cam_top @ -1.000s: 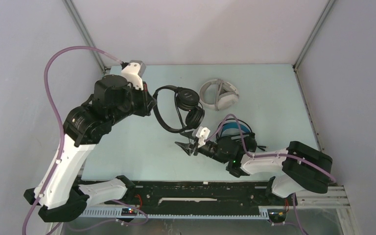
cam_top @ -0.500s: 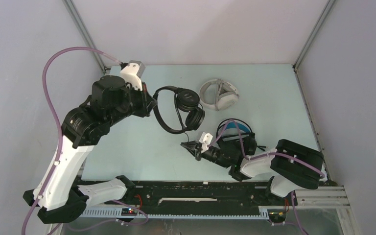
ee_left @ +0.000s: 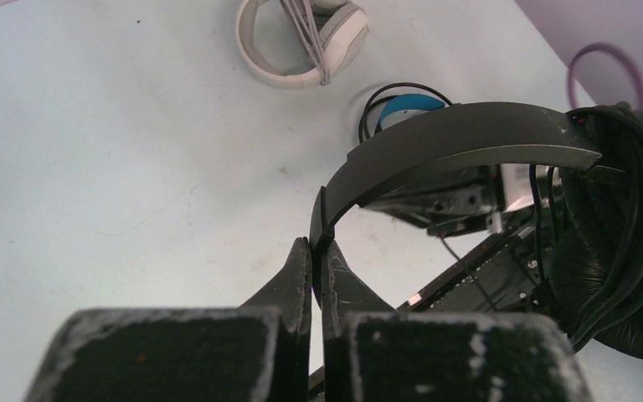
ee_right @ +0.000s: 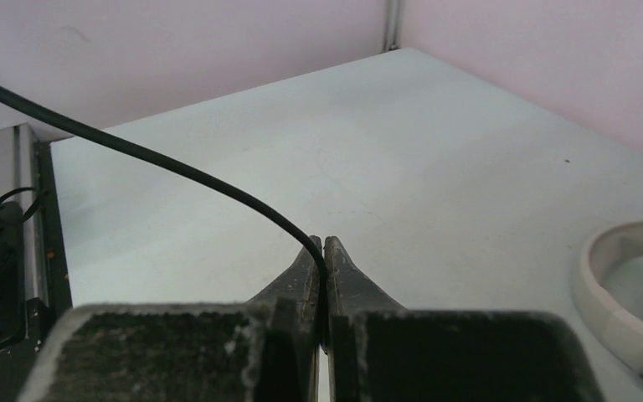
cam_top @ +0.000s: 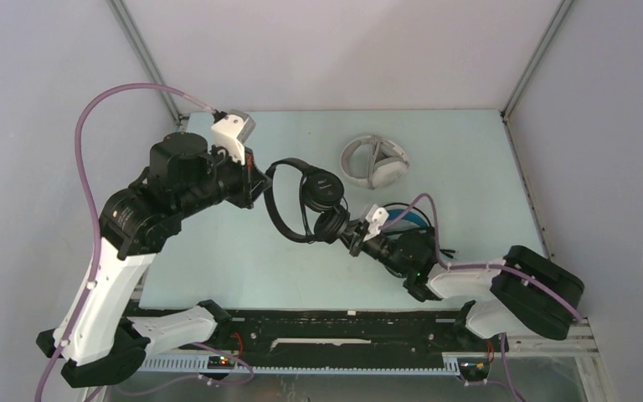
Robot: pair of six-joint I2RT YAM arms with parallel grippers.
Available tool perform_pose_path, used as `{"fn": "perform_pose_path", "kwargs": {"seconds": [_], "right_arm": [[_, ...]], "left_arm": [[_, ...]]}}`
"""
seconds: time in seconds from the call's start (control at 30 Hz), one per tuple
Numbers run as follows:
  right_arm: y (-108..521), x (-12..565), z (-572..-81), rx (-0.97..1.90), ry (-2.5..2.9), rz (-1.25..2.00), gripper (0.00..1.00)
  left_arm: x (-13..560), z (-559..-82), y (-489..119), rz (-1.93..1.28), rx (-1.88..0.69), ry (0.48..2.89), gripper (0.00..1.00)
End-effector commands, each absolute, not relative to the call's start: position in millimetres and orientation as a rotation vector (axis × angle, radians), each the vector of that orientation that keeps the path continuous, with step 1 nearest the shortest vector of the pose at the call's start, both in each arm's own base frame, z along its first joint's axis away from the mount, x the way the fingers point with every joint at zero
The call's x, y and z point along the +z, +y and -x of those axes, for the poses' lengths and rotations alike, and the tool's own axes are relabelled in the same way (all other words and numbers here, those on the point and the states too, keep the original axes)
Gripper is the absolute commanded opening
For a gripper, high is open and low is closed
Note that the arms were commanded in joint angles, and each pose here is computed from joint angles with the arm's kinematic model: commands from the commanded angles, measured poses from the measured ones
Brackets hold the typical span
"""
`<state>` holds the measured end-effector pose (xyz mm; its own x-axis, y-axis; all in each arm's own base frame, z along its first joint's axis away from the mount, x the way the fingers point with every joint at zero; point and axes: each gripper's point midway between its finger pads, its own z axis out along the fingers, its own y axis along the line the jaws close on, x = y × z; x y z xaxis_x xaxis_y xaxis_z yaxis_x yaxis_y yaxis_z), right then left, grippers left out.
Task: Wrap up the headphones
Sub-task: Wrap the headphones cable around the headphones.
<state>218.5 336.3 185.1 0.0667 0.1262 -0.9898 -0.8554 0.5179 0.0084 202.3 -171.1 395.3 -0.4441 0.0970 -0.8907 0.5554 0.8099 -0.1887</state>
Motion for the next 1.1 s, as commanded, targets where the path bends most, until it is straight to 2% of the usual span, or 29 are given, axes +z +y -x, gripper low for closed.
{"fn": "perform_pose_path", "kwargs": {"seconds": [0.0, 0.2, 0.63, 0.87, 1.07], "right_arm": [[318, 185, -227, 0.849, 1.358, 0.66, 0.0], [298, 188, -238, 0.833, 1.391, 0.601, 0.0], [271, 207, -259, 0.831, 1.477, 0.56, 0.0], [271, 230, -252, 0.889, 1.589, 0.629, 0.0], [287, 242, -223, 1.05, 1.794, 0.779, 0.0]], "left_arm": [[430, -198, -162, -0.464, -0.571, 1.873, 0.0], [432, -197, -162, -0.503, -0.56, 1.858, 0.0], [395, -202, -169, -0.678, -0.498, 1.887, 0.0], [351, -215, -170, -0.814, -0.38, 1.977, 0.0], [326, -226, -168, -0.911, -0.229, 1.959, 0.0]]}}
